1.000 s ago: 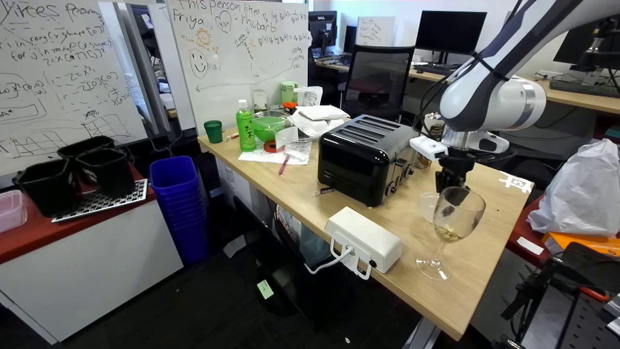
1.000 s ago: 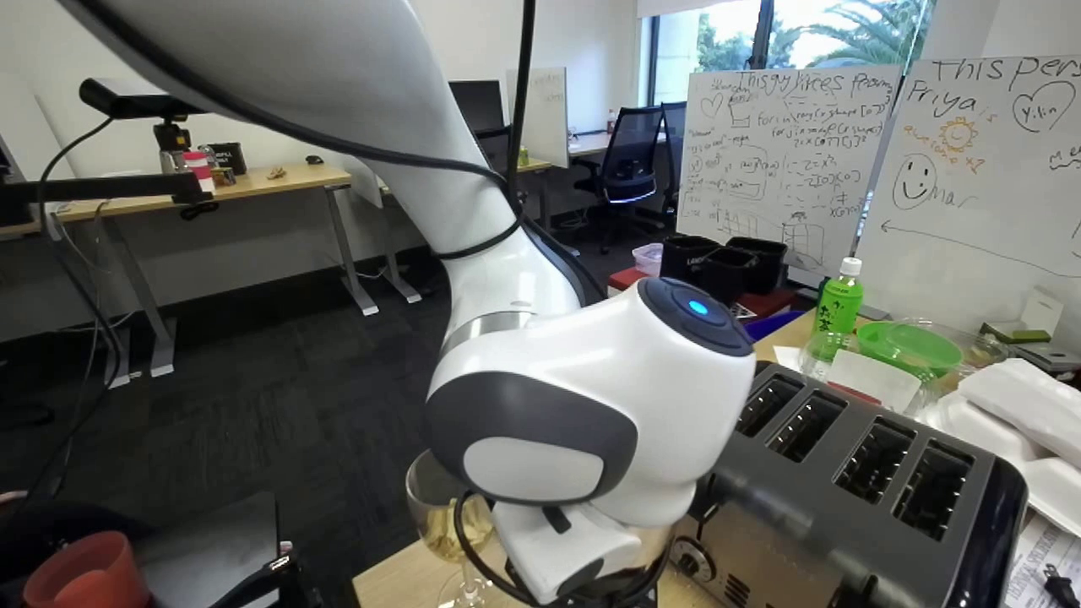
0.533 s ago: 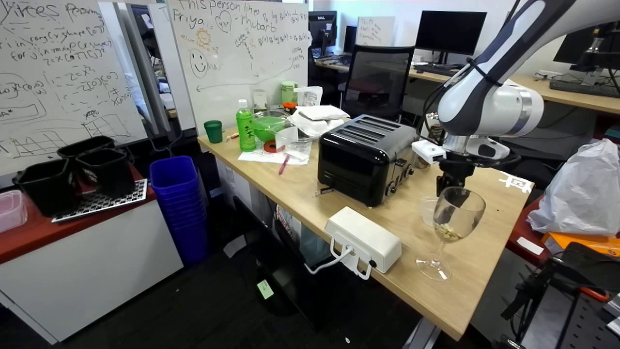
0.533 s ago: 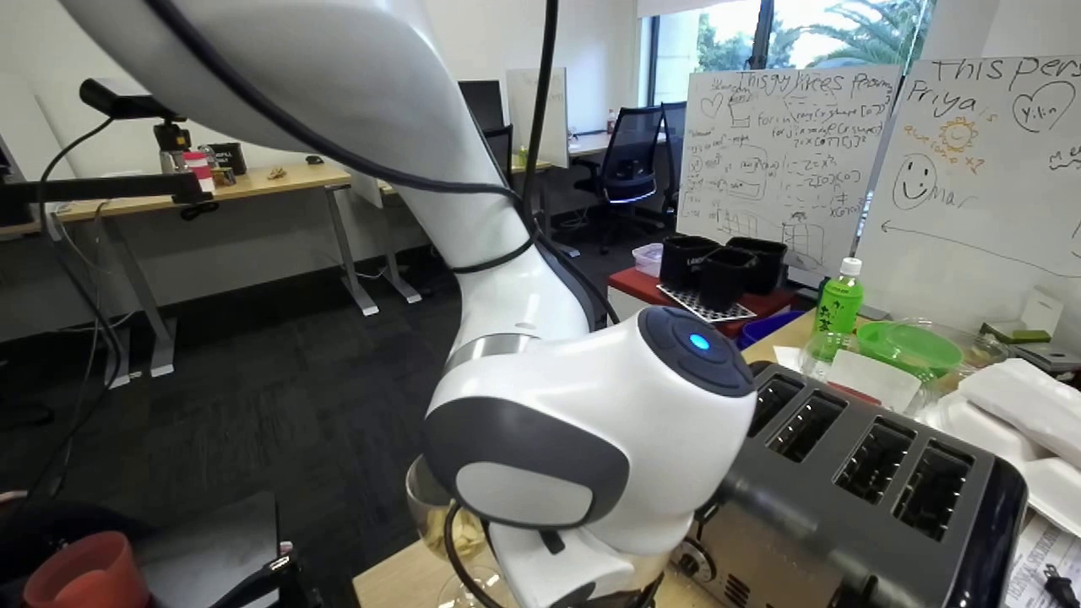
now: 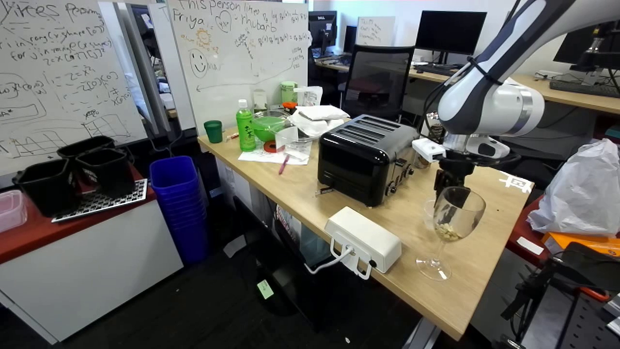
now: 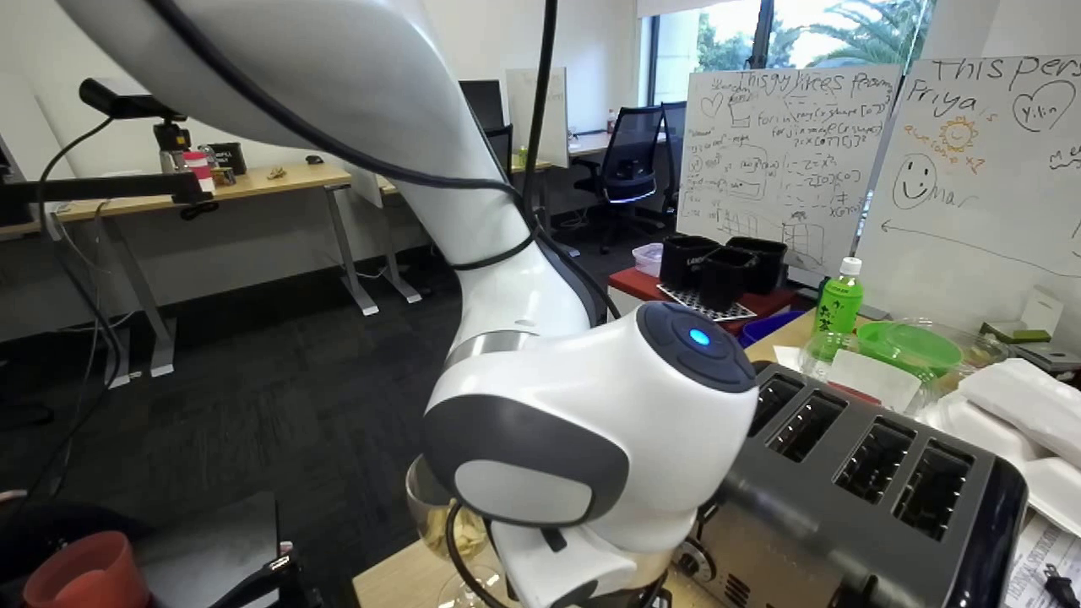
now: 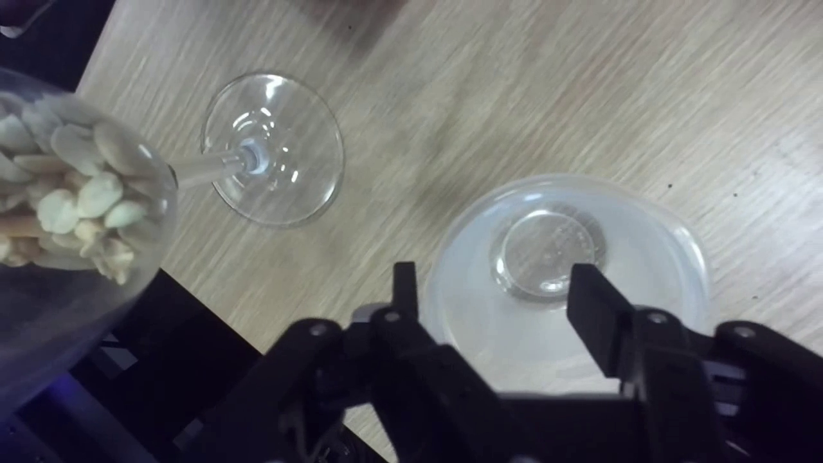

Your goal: Pick up the plastic bowl from the table and pour its contents in the wine glass.

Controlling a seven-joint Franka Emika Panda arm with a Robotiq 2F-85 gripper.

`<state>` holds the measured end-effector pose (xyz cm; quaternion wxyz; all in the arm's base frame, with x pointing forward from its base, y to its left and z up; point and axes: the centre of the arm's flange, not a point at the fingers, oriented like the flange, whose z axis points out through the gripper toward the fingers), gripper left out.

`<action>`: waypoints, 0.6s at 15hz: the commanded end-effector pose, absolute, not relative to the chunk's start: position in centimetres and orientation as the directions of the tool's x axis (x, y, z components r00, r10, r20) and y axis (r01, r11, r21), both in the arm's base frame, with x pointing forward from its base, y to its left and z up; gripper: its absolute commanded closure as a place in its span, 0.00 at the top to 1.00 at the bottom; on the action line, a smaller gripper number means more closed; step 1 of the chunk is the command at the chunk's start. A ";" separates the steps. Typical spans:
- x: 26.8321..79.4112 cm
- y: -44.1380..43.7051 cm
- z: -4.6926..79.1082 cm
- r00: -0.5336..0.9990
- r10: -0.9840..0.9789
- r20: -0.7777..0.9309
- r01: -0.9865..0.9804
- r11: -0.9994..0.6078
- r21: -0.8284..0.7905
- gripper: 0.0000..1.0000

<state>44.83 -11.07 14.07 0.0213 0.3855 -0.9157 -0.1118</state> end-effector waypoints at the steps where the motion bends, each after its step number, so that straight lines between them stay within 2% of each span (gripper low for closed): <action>1: 43.9 -10.6 16.2 -0.694 -0.712 -0.104 -0.716 0.669 0.201 0.92; 2: 43.8 -10.5 16.9 -0.698 -0.708 -0.111 -0.714 0.672 0.196 0.98; 3: 43.8 -10.2 17.8 -0.693 -0.711 -0.120 -0.719 0.670 0.185 1.00; 9: 43.0 -9.0 21.9 -0.654 -0.740 -0.159 -0.756 0.646 0.105 1.00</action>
